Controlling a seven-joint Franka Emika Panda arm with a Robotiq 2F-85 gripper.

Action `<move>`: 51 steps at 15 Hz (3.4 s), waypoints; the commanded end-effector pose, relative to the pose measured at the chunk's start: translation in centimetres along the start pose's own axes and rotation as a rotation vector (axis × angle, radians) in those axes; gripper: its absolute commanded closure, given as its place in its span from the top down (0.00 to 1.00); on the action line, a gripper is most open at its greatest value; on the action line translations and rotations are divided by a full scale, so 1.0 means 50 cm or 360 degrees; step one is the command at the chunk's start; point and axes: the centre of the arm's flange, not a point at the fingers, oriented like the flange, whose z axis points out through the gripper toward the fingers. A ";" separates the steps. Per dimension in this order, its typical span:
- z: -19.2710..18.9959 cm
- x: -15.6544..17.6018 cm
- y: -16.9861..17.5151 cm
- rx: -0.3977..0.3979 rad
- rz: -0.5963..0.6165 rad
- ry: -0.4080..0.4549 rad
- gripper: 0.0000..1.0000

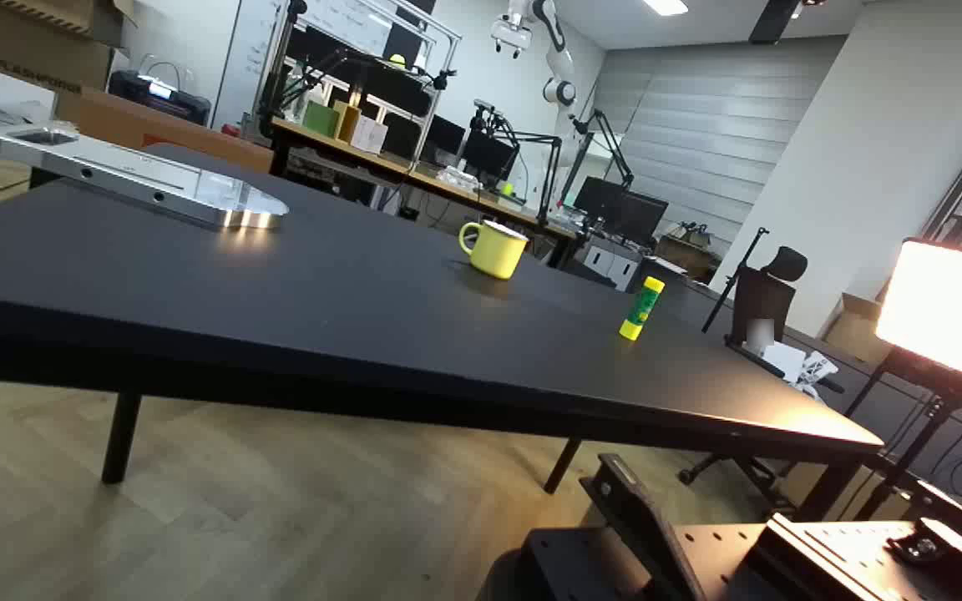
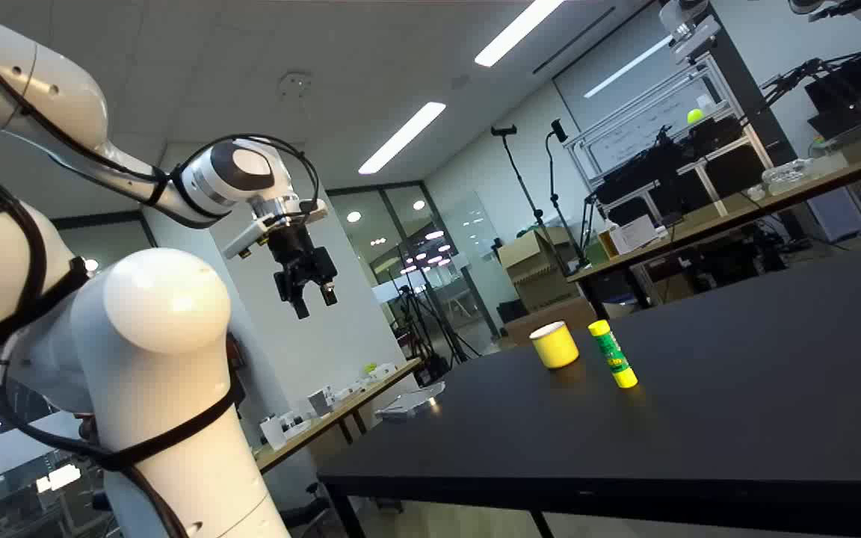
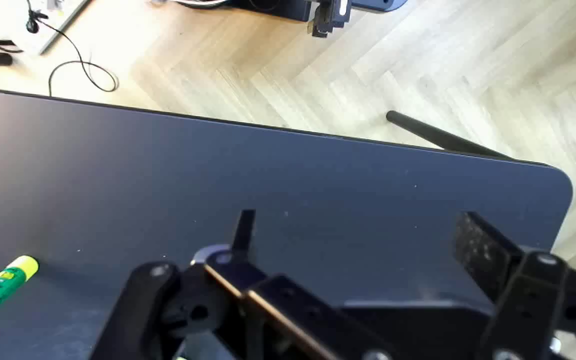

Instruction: Put the paper glue in the mug

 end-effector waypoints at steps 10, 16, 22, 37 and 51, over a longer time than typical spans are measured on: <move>0.000 0.000 0.000 0.0000 -0.0002 0.0001 1.00; 0.001 0.091 0.108 -0.0010 0.0052 0.0035 1.00; 0.038 0.229 0.320 -0.0018 0.0213 0.0036 1.00; 0.130 0.406 0.649 -0.0161 0.0739 0.0063 1.00; 0.174 0.435 0.705 -0.0178 0.0875 0.0195 1.00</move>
